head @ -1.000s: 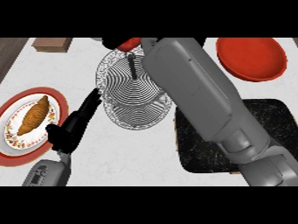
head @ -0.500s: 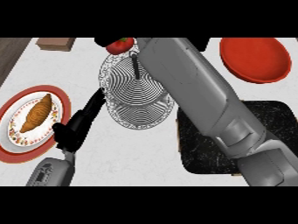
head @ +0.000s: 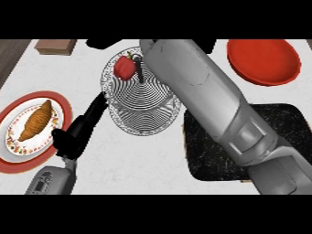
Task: Pick the bell pepper from the tray and place it in the tiered basket
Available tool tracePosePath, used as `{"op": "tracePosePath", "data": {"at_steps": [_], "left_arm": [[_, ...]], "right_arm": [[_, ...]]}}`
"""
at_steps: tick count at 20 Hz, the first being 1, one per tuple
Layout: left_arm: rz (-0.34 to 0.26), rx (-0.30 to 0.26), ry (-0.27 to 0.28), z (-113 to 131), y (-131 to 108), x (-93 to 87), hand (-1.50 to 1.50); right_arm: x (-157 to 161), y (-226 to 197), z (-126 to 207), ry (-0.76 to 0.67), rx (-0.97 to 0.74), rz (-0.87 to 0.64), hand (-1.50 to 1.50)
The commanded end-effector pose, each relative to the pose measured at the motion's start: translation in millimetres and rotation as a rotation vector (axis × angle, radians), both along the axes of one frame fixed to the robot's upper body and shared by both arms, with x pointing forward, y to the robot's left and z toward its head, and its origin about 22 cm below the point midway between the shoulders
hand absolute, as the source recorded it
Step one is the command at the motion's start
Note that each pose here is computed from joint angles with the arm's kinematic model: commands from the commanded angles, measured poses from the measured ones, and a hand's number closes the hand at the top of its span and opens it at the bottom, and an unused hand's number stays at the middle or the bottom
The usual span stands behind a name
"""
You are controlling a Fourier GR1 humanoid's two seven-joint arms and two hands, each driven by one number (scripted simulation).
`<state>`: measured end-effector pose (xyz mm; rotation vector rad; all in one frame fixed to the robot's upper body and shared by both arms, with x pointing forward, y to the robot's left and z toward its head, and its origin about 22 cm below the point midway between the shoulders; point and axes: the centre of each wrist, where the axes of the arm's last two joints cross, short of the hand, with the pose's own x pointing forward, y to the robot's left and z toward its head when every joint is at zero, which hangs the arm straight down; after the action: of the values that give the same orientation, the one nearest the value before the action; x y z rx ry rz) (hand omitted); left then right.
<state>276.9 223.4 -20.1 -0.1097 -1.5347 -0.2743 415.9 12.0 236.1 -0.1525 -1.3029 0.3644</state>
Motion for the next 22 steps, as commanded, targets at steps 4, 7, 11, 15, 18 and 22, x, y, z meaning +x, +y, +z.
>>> {"op": "tracePosePath", "data": {"at_steps": [4,7,11,15,18,22], "left_arm": [[0.036,0.000,0.017,-1.6,17.4,-3.1,0.00],[0.051,0.003,0.004,2.6,2.9,-4.6,0.00],[0.077,0.012,0.023,-0.4,21.7,-10.7,0.00],[0.088,-0.016,0.033,-6.4,8.2,-17.5,0.00],[0.102,-0.007,0.013,-2.5,32.3,-22.6,0.00],[0.109,-0.016,0.024,-11.2,25.2,-25.5,0.00]], "right_arm": [[14.5,-27.4,6.0,-0.185,-0.048,-0.294,-1.50],[24.8,-62.8,20.3,-0.289,-0.039,-0.444,-1.50],[25.0,-112.5,16.3,-0.385,0.046,-0.554,-1.50],[9.7,-169.1,18.0,-0.407,0.126,-0.543,-1.50],[-5.7,-232.7,20.7,-0.432,0.145,-0.570,-1.50],[-37.9,-307.7,8.8,-0.427,0.100,-0.535,-1.50]]}}
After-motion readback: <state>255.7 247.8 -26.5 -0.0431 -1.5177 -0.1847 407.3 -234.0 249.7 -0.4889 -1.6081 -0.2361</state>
